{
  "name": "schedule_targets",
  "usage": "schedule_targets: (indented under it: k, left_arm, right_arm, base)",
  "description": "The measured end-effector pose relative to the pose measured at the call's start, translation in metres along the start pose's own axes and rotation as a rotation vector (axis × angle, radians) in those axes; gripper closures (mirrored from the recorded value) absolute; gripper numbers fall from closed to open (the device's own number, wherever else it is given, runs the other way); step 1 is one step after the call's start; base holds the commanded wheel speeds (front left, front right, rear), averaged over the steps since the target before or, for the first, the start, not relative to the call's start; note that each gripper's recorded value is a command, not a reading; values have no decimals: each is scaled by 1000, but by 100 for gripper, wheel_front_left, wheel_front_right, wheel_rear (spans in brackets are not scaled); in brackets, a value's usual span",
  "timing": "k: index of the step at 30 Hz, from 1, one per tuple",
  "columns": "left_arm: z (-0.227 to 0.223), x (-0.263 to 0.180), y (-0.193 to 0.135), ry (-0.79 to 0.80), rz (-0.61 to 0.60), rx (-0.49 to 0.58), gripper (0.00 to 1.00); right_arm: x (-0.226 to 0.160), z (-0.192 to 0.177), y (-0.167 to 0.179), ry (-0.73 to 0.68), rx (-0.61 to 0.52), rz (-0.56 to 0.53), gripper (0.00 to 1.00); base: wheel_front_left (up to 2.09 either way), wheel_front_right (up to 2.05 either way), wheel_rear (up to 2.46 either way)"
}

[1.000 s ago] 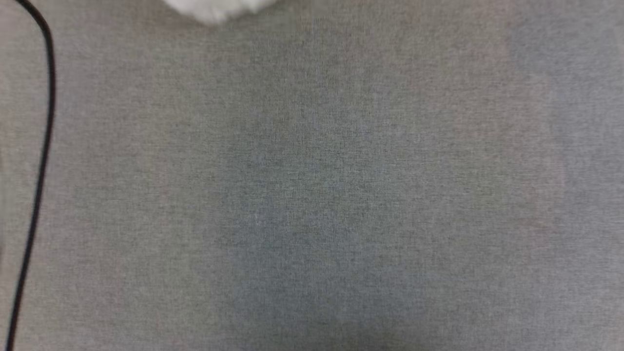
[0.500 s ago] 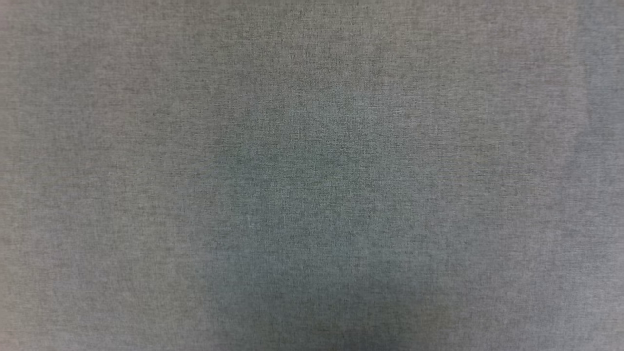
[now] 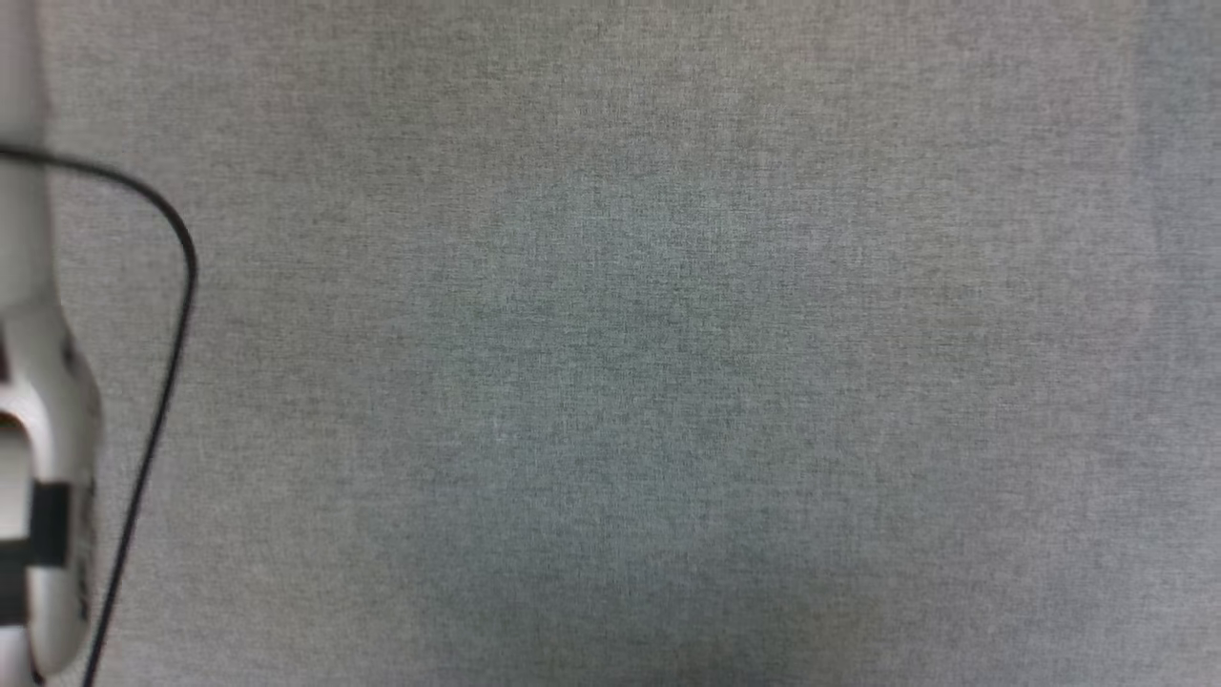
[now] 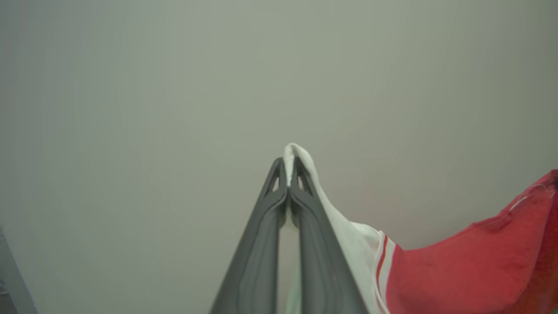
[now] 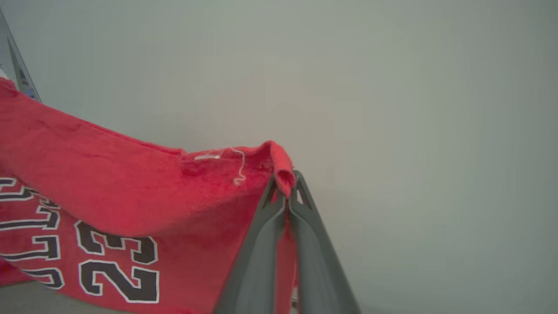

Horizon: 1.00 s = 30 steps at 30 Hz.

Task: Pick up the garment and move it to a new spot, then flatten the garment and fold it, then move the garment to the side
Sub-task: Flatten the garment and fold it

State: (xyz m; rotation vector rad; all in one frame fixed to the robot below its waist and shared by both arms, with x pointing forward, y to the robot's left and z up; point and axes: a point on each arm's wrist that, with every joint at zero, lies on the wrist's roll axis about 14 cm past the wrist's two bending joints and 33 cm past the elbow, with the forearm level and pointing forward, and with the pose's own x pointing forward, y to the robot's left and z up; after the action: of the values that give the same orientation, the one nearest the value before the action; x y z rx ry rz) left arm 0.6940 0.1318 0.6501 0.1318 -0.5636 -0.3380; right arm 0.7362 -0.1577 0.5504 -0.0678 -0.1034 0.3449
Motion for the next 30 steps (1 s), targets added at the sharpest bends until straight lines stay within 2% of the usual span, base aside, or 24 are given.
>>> schedule_targets:
  k: [10, 30]
  left_arm:
    - [-18, -91, -15, 145, 45, -63, 100]
    - [-4, -288, -58, 483, 191, -219, 100]
  right_arm:
    - [-69, -52, 32, 155, 73, 72, 100]
    - [-235, -85, 71, 390, 189, 105, 100]
  base:
    - [0, 0, 0]
    - [0, 0, 0]
